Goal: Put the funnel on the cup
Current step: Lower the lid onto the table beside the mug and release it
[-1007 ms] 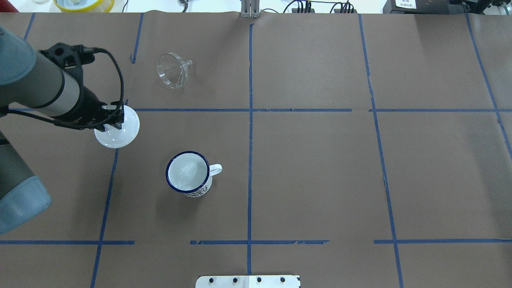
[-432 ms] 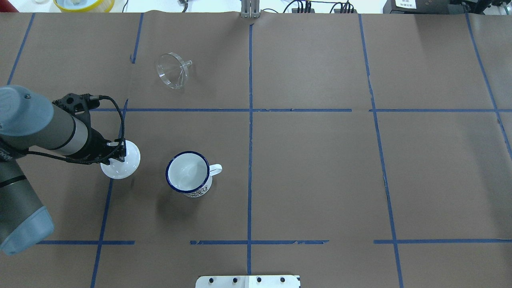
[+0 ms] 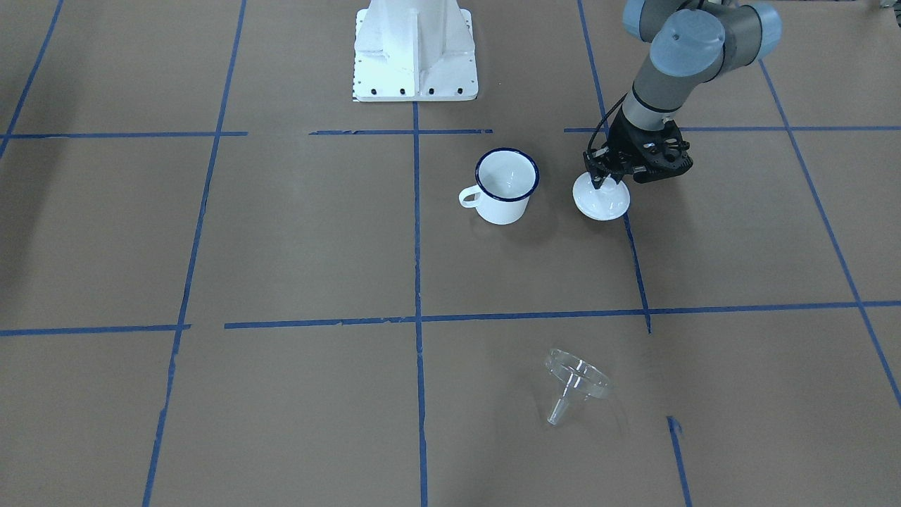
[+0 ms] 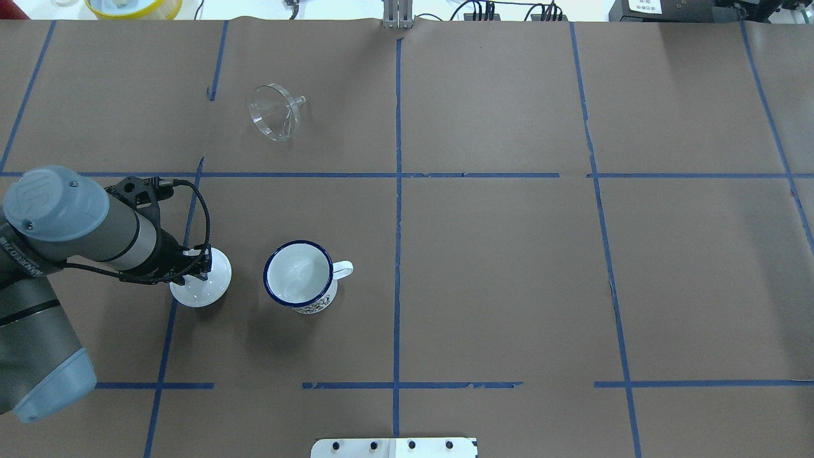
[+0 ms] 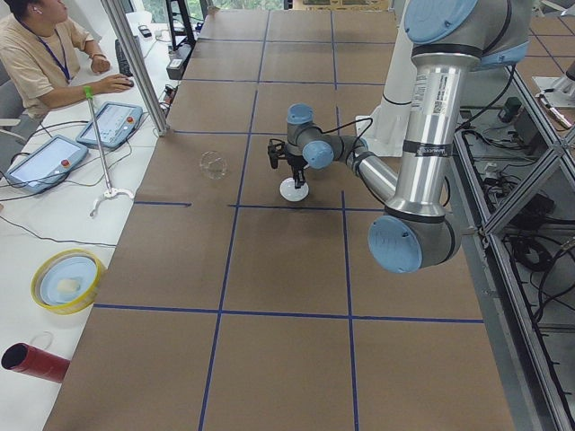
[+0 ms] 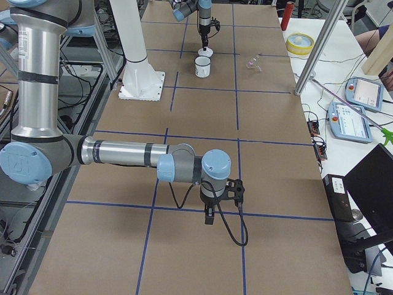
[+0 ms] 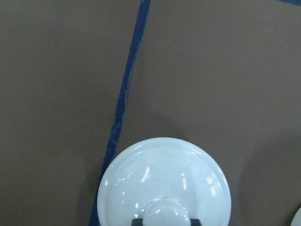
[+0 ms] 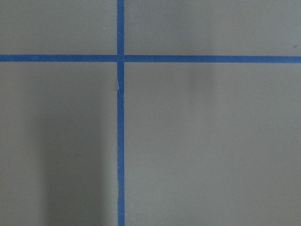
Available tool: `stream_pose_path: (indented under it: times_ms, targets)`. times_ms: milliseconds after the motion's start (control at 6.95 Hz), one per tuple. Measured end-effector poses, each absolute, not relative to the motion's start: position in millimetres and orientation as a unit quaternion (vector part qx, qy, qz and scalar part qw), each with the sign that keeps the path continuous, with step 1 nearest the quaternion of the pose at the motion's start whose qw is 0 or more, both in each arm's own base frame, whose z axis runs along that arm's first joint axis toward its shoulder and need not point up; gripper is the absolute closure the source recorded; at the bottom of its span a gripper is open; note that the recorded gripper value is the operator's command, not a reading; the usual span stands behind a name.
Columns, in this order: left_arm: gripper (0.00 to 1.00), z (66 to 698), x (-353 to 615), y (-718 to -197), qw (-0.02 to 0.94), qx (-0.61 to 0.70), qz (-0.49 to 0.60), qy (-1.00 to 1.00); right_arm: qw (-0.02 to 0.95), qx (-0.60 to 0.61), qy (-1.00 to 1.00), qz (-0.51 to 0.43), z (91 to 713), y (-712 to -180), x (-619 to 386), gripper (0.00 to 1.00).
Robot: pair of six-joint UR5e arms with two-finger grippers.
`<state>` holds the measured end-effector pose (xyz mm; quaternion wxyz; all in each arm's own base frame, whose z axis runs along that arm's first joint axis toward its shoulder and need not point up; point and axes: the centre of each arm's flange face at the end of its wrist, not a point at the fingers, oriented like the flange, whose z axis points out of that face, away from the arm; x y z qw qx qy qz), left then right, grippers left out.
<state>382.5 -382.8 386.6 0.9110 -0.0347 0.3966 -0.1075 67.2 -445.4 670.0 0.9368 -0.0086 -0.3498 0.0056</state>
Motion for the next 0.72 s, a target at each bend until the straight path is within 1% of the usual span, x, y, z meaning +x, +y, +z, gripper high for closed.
stream_pose_path:
  times_ms: [144,432,719]
  targets:
    - [0.01,389,387,-380,0.912,-0.038,-0.105,0.394,0.937,-0.009,-0.35,0.006,670,-445,67,0.0]
    - [0.0,389,392,-380,0.912,-0.045,-0.106,0.395,0.937,-0.009,-0.35,0.006,670,-445,67,0.0]
    - [0.0,373,394,-384,0.904,-0.053,-0.118,0.408,0.937,-0.009,-0.35,0.006,670,-445,67,0.0]
